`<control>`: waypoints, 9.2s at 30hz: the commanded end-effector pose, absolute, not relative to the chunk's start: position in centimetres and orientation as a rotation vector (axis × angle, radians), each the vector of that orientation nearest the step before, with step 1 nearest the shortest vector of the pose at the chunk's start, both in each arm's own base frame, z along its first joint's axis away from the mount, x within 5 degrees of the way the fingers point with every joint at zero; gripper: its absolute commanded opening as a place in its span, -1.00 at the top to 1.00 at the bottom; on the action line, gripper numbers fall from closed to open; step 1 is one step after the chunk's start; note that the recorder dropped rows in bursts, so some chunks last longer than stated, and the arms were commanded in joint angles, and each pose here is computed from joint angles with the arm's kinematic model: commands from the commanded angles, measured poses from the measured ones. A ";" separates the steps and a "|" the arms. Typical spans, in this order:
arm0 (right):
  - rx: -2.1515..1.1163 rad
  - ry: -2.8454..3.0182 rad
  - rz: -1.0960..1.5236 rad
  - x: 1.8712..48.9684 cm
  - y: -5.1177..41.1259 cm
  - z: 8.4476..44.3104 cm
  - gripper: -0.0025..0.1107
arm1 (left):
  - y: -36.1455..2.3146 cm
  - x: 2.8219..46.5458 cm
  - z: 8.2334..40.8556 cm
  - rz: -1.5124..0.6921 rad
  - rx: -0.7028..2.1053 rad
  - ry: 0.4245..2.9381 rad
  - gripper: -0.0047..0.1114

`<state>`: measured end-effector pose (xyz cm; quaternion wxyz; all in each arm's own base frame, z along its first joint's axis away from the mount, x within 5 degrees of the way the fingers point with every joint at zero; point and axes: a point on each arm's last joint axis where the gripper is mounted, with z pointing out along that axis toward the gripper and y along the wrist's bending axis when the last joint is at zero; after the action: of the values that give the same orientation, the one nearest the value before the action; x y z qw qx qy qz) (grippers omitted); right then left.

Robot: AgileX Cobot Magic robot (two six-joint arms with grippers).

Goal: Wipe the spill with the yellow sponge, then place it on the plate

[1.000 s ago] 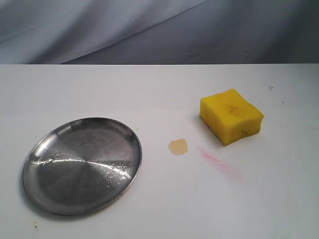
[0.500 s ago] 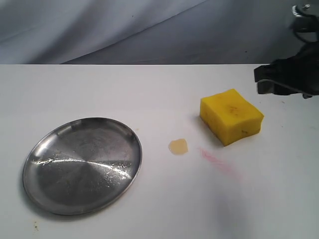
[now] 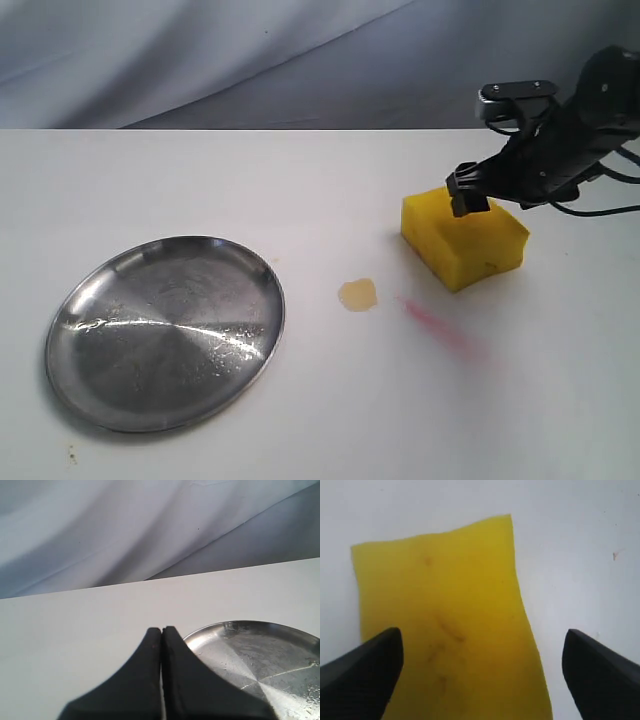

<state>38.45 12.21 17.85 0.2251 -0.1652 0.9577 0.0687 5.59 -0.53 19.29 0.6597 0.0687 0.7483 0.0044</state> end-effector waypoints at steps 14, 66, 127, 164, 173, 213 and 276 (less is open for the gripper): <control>-0.551 2.735 0.173 37.9 13.4 17.4 0.96 | -0.5 5.6 19.5 0.004 0.146 1.683 0.92; -0.862 2.863 -0.009 31.5 23.0 14.4 0.96 | -0.5 5.6 19.5 0.004 0.146 1.683 0.92; -0.810 2.843 0.160 24.5 19.7 12.2 0.96 | -0.5 5.6 19.5 0.004 0.146 1.683 0.92; -0.875 2.516 0.392 28.5 27.5 29.7 0.96 | -0.5 5.6 19.5 0.004 0.146 1.683 0.92; -0.872 2.352 0.635 26.2 33.8 28.2 0.96 | -0.5 5.6 19.5 0.004 0.146 1.683 0.92; -0.746 2.581 0.831 27.0 37.7 18.3 -0.42 | -0.5 5.6 19.5 0.004 0.146 1.683 0.92; -0.043 1.845 0.292 9.0 2.1 19.8 0.96 | -0.5 5.6 19.5 0.004 0.146 1.683 0.92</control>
<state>9.71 2.75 20.16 0.5746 -0.0291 0.8060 0.1395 5.59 -0.53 19.29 0.6597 0.0687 0.7483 0.0044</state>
